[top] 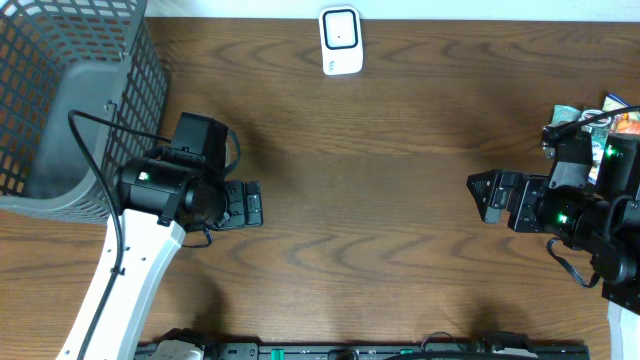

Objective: Scan the item barcode

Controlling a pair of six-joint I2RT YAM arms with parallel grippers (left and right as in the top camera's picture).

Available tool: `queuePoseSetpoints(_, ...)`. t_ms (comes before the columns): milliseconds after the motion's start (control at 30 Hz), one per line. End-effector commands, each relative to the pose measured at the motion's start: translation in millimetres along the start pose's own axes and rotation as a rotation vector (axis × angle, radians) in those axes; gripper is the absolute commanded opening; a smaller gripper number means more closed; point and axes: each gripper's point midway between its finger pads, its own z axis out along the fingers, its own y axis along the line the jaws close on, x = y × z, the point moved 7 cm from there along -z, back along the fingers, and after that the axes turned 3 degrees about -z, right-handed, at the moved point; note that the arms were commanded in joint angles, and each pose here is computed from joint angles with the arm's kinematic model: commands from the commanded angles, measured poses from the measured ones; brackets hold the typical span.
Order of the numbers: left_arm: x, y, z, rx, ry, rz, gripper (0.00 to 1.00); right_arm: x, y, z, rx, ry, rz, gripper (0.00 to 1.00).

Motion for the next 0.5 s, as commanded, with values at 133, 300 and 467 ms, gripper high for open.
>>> queuePoseSetpoints(133, 0, 0, 0, 0.006, 0.006, -0.012, 0.98, 2, -2, -5, 0.028, -0.02, -0.035, 0.99)
queuePoseSetpoints(300, 0, 0, 0, 0.006, 0.006, -0.012, 0.98, 4, 0, -8, 0.012, -0.084, -0.154, 0.99)
queuePoseSetpoints(467, 0, 0, 0, 0.006, 0.006, -0.012, 0.98, 15, 3, -13, -0.005, -0.193, -0.211, 0.99)
